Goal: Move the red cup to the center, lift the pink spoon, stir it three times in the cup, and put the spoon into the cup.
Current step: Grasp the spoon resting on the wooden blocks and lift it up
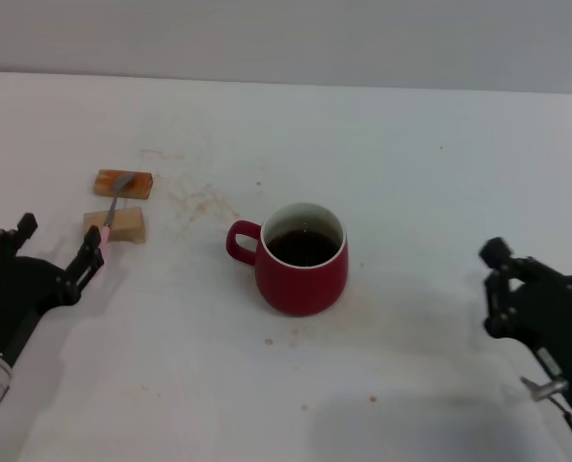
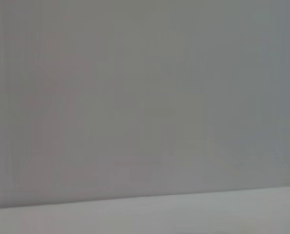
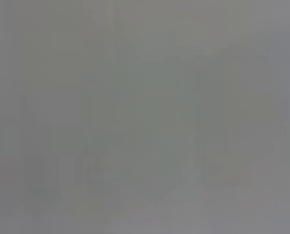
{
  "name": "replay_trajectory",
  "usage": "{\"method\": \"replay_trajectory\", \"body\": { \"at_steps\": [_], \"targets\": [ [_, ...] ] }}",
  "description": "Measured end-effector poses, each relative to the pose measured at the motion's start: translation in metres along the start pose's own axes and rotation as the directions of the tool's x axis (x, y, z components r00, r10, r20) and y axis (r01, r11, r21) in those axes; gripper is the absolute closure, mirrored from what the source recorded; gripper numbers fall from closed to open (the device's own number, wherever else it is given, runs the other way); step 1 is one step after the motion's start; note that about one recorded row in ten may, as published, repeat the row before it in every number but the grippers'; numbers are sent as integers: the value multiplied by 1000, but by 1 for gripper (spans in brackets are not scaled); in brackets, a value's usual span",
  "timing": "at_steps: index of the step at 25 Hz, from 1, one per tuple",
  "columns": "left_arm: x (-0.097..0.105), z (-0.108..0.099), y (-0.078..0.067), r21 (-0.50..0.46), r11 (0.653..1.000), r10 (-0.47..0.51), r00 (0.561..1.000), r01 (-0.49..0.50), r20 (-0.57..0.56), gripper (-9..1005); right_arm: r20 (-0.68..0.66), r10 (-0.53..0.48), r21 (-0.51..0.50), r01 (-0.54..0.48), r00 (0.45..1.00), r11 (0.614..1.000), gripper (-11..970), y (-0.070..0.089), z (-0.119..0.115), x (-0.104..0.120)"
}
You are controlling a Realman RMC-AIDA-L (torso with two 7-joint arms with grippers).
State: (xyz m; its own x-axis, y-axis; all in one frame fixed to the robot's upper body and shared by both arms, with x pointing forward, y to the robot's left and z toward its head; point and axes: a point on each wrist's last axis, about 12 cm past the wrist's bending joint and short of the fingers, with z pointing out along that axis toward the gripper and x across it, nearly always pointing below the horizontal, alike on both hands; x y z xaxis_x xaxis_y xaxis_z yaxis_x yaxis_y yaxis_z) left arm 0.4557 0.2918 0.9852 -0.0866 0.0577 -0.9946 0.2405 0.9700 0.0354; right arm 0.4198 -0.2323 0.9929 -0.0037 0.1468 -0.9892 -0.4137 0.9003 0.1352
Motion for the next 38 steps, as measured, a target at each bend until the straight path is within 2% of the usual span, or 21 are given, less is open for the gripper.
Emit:
{"method": "replay_trajectory", "body": {
  "at_steps": [4,11,23,38],
  "targets": [
    [4,-6,-7,30,999,-15,1000,16,-19,218,7,-5,39,5,1000,999,958,-5,-10,0],
    [7,-7,-15,64,996,-54,998,57,-38,219,9,-7,36,7,1000,999,959,-5,-11,0],
    [9,4,-18,74,996,-47,995,53,-85,222,12,-6,23,5,1000,1000,960,-3,-11,0],
    [9,6,-18,77,996,-37,995,44,-91,225,20,-10,23,9,1000,1000,959,-3,-12,-1]
  ]
}}
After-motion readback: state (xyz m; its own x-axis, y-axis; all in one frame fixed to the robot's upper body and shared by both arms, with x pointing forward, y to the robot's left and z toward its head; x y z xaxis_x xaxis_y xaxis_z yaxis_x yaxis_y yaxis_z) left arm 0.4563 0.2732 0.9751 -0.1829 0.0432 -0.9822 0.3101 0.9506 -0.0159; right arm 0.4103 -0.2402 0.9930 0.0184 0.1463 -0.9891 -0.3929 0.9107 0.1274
